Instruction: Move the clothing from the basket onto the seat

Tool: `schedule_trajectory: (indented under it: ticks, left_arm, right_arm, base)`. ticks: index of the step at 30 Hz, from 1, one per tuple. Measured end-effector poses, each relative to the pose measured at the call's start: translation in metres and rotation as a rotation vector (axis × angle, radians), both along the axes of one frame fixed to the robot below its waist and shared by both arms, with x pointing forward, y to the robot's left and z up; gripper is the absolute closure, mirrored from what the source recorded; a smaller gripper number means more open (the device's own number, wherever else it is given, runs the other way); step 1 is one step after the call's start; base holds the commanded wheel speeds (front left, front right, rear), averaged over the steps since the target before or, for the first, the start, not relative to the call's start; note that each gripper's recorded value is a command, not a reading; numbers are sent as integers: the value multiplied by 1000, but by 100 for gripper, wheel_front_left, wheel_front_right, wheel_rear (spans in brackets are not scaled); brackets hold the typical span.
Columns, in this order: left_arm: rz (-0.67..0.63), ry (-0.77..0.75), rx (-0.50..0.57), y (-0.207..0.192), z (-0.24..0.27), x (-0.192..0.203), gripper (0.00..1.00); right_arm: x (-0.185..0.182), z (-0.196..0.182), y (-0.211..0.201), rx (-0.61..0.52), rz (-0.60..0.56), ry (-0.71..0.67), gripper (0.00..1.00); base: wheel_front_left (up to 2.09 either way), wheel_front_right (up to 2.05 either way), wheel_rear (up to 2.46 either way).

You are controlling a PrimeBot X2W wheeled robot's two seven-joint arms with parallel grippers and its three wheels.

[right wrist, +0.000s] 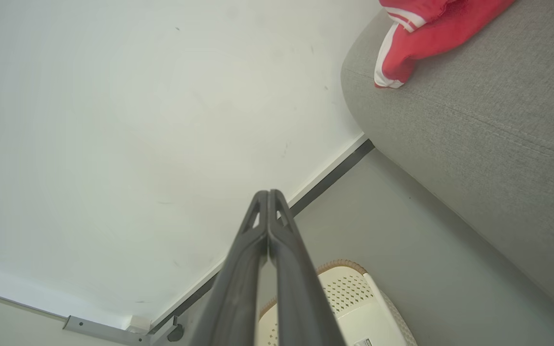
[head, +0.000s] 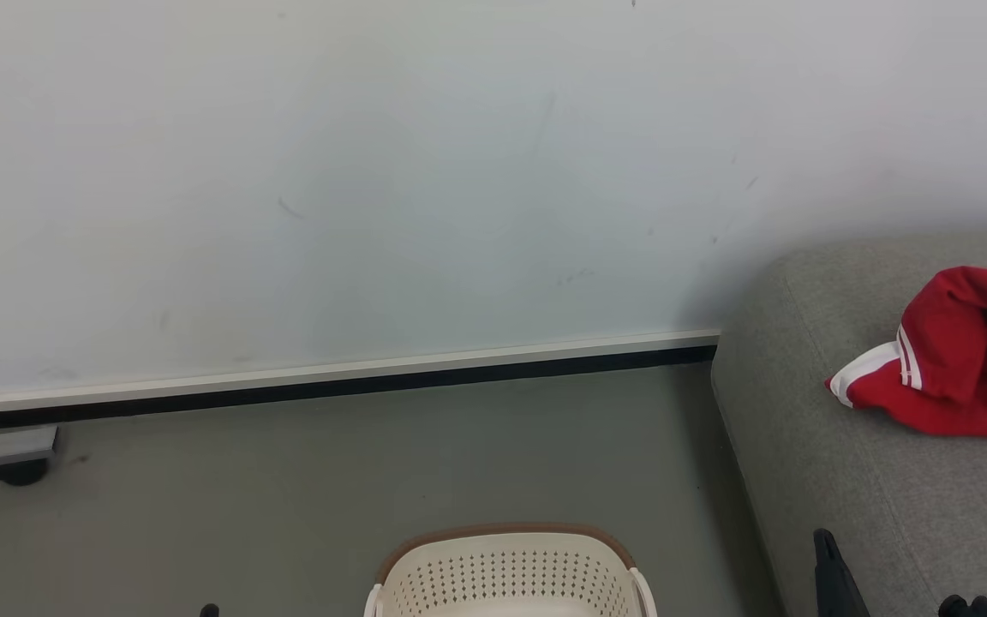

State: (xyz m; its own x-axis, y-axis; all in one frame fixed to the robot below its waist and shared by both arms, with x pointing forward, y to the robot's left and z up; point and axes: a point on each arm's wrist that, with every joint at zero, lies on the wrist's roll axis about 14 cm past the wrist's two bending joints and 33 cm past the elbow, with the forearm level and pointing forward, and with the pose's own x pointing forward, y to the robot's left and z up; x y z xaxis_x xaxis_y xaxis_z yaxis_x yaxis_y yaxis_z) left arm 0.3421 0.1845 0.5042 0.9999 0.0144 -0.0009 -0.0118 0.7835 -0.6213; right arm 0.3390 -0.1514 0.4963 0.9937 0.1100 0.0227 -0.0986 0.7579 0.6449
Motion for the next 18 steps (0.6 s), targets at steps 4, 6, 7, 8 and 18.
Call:
schedule_trajectory:
  ticks: [4,6,7,8,18]
  left_arm:
    - [2,9,-55,1,-1,4,100]
    - [-1,13,-89,2,-2,5,100]
    - [0,16,-101,2,-3,5,100]
    - [-1,18,-112,2,-2,6,100]
    - [-9,35,-238,3,-4,14,100]
  right_arm:
    - [3,2,-4,54,-15,6,100]
    - [3,1,-6,79,-21,13,100]
    - [4,1,-7,90,-25,15,100]
    - [4,1,-8,105,-29,17,100]
    - [10,4,-17,224,-58,28,100]
  base:
    - [0,0,0]
    - [0,0,0]
    - [0,0,0]
    - [0,0,0]
    - [0,0,0]
